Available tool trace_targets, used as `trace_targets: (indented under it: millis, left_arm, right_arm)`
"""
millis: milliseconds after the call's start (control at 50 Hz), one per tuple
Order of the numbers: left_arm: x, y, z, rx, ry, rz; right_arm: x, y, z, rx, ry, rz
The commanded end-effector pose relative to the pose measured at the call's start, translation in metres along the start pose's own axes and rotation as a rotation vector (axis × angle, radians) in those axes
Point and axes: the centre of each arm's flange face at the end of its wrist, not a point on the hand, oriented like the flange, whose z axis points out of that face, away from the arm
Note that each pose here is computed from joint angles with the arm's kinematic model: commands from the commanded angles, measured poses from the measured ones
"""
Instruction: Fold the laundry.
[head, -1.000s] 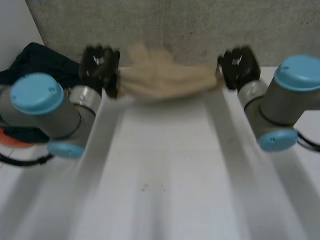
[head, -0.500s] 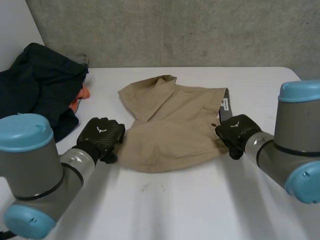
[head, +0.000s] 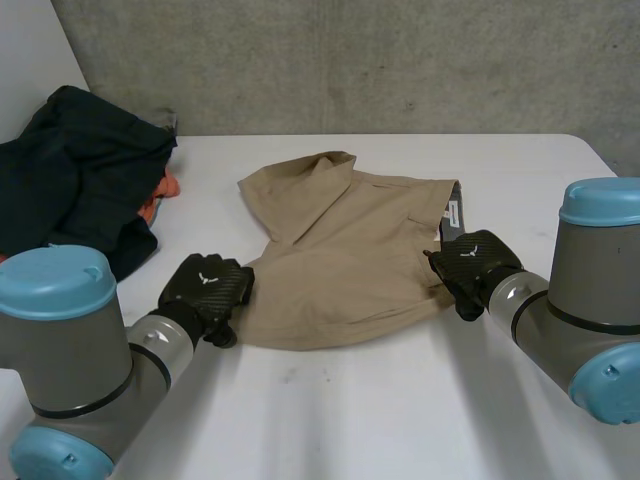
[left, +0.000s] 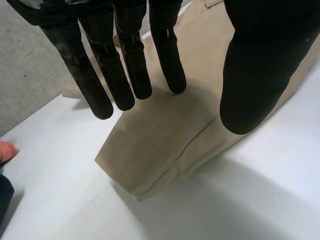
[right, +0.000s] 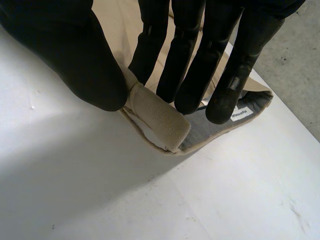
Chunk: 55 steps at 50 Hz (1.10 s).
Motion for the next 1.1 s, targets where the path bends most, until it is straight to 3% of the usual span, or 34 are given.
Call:
trace_targets:
  millis: [20, 140, 320, 440, 540, 660, 780, 860, 960, 1100]
  left_arm:
    - [-0.003, 0.006, 0.003, -0.017, -0.008, -0.006]
    - [-0.007, 0.015, 0.013, -0.036, -0.02, 0.002]
    - [-0.011, 0.023, 0.032, 0.011, -0.055, 0.156]
    - [-0.014, 0.017, 0.033, 0.03, -0.07, 0.205]
    - [-0.026, -0.038, 0.004, 0.18, -0.119, 0.201]
    - [-0.041, -0.112, -0.039, 0.391, -0.169, 0.134]
    - [-0.062, -0.175, -0.084, 0.492, -0.202, 0.095]
    - [-0.065, -0.193, -0.095, 0.504, -0.195, 0.098]
    - [-0.066, -0.183, -0.069, 0.448, -0.163, 0.098]
    - [-0.053, -0.135, 0.004, 0.264, -0.08, 0.096]
  right_arm:
    - [0.0, -0.001, 0.001, 0.004, 0.001, -0.001]
    - [0.0, -0.001, 0.002, 0.014, 0.007, -0.002]
    - [-0.002, 0.001, 0.001, 0.006, 0.003, -0.002]
    - [0.001, 0.0, 0.0, 0.003, 0.011, -0.005]
    - [0.01, -0.016, -0.009, 0.04, 0.035, -0.027]
    - [0.041, -0.073, -0.053, 0.175, 0.129, -0.096]
    - [0.076, -0.136, -0.109, 0.374, 0.276, -0.138]
    - [0.087, -0.158, -0.133, 0.452, 0.331, -0.166]
    - [0.086, -0.155, -0.123, 0.423, 0.314, -0.183]
    - [0.073, -0.117, -0.055, 0.266, 0.223, -0.208]
